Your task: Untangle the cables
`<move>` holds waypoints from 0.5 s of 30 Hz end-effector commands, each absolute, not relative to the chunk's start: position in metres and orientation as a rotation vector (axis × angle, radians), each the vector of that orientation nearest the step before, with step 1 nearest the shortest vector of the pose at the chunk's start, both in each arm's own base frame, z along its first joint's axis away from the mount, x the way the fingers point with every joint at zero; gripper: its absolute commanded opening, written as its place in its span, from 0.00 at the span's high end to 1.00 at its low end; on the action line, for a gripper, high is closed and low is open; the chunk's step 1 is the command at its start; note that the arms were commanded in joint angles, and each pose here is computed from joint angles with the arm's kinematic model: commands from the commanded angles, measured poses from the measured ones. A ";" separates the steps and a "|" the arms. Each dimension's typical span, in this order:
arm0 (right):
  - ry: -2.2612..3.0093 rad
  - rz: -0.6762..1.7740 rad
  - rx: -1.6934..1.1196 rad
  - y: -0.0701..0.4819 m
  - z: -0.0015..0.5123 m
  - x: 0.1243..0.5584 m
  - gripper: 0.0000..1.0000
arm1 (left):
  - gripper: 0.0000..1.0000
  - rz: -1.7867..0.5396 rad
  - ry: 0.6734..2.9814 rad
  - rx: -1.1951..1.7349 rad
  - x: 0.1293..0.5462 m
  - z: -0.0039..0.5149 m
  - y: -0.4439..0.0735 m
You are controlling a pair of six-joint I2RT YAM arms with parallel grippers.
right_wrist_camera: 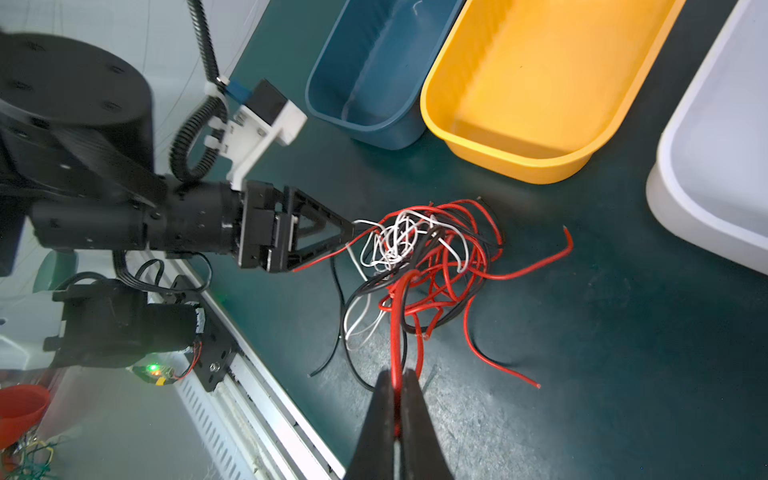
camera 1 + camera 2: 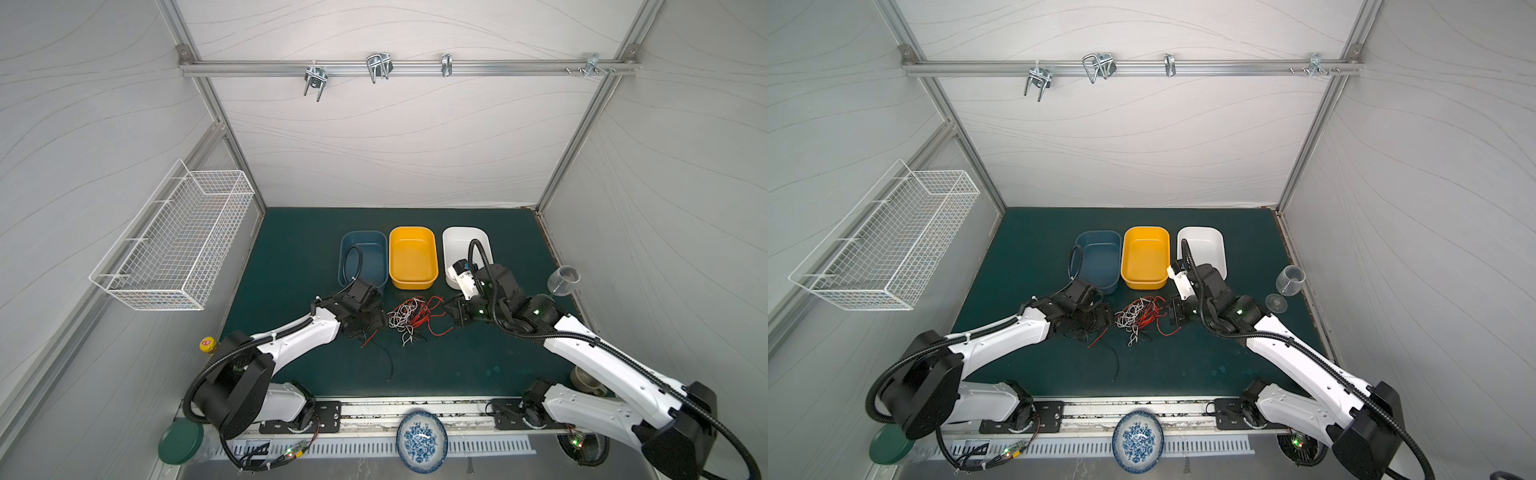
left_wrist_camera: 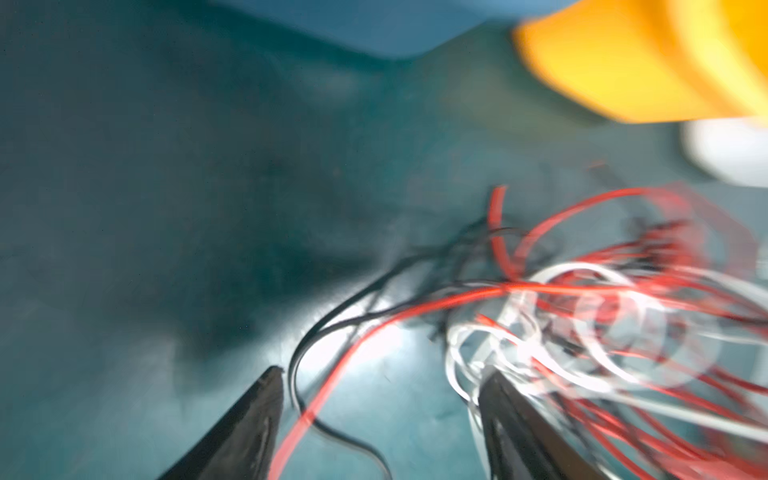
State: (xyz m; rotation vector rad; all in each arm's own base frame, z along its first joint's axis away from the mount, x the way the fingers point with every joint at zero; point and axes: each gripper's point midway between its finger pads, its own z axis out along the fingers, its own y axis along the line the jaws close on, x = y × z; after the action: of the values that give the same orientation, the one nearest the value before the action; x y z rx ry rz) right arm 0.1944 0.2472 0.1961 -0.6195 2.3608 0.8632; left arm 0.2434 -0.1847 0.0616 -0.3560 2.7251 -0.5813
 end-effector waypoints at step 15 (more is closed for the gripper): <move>2.325 1.034 -0.765 0.271 0.219 0.181 1.00 | 0.13 -1.110 2.486 0.025 0.213 0.142 -0.248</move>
State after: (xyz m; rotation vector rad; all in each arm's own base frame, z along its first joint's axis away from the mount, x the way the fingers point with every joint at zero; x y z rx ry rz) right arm 0.1834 0.2649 0.2099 -0.7264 2.3570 0.9871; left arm 0.2174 -0.2302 0.1327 -0.0958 2.5321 -1.0423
